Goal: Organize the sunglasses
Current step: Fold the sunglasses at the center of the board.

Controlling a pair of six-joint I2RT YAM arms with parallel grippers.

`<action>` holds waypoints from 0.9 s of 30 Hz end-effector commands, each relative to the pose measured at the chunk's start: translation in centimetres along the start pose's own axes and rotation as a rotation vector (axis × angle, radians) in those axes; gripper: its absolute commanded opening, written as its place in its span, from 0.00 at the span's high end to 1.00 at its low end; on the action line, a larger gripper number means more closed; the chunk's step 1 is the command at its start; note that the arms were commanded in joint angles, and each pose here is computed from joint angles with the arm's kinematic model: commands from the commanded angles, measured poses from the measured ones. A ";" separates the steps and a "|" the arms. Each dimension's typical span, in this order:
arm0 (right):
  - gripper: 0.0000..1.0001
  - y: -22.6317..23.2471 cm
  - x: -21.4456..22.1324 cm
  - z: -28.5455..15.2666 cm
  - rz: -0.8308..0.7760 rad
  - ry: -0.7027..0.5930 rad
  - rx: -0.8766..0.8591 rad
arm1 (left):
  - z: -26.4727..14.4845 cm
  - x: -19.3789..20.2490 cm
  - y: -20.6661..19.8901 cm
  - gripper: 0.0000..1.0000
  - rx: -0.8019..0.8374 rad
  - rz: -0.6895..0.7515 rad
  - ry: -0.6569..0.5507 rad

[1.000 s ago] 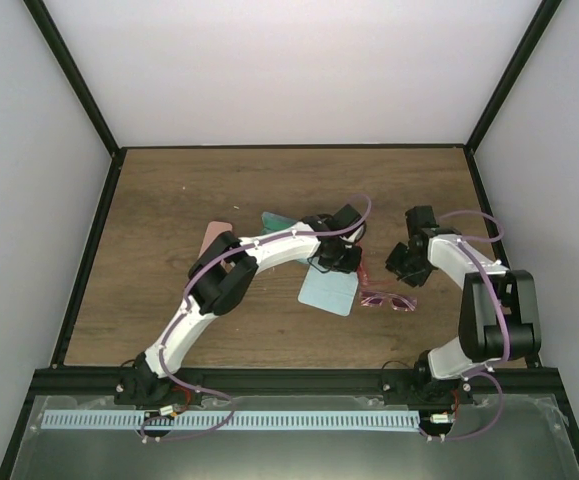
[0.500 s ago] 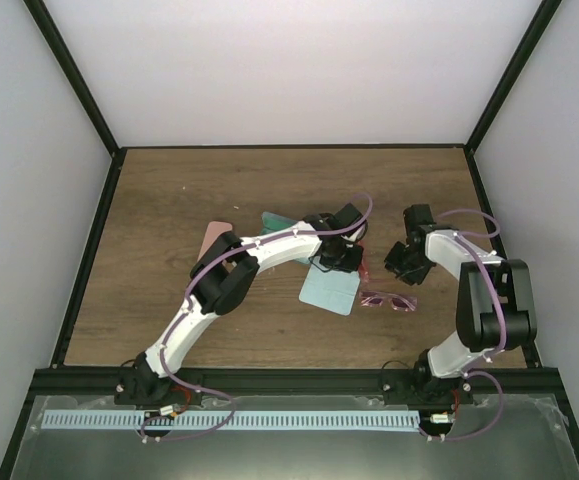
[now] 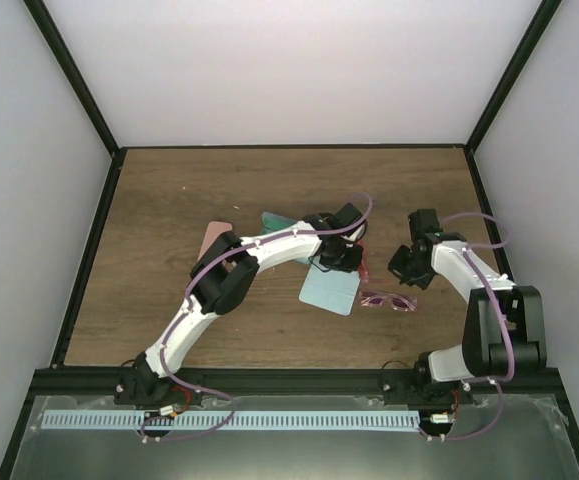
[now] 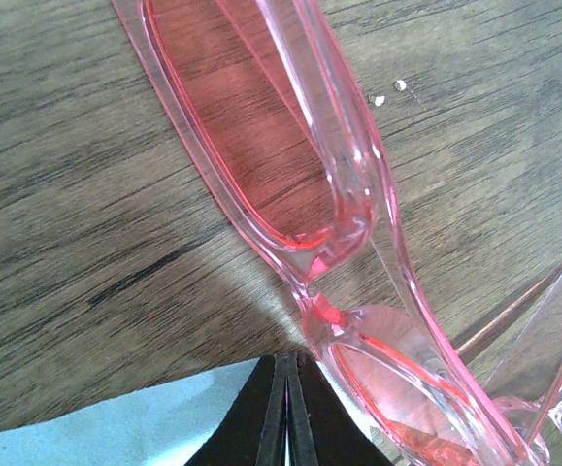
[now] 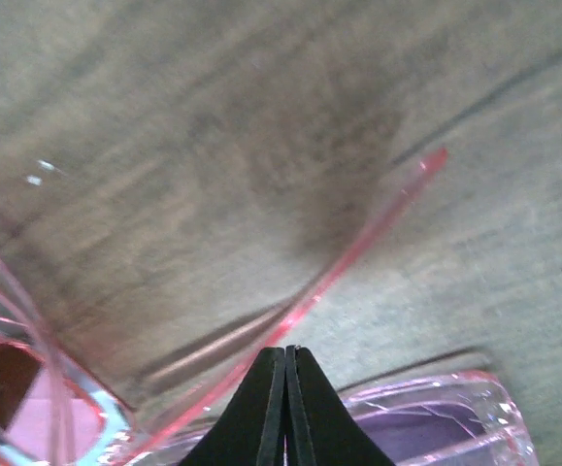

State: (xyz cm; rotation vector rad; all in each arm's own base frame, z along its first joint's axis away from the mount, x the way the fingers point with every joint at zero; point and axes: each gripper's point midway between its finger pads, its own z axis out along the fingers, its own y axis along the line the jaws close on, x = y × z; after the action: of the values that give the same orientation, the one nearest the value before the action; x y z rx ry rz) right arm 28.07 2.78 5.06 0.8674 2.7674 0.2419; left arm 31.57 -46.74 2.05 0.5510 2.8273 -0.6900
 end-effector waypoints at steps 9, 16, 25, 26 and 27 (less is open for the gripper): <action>0.99 -3.7 0.7 1.9 0.073 0.054 0.092 | 2.0 0.8 2.0 0.96 -0.045 -0.002 0.046; 0.99 -3.6 -1.6 2.6 0.077 0.034 0.097 | 2.0 0.5 2.2 0.96 -0.047 -0.006 0.045; 0.99 -2.1 -3.4 3.8 0.071 0.041 0.071 | 2.3 0.2 2.4 0.96 -0.049 -0.003 0.053; 0.99 -1.9 -3.5 3.9 0.068 0.042 0.067 | 2.3 0.2 2.5 0.96 -0.048 -0.006 0.054; 0.99 -1.8 -3.6 3.9 0.066 0.042 0.065 | 2.4 0.2 2.4 0.96 -0.045 -0.006 0.055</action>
State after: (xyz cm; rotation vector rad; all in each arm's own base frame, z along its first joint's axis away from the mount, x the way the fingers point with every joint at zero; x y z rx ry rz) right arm 29.45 -0.04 1.70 0.9949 2.8249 0.1759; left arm 32.59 -47.19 2.03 0.5676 2.8179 -0.7057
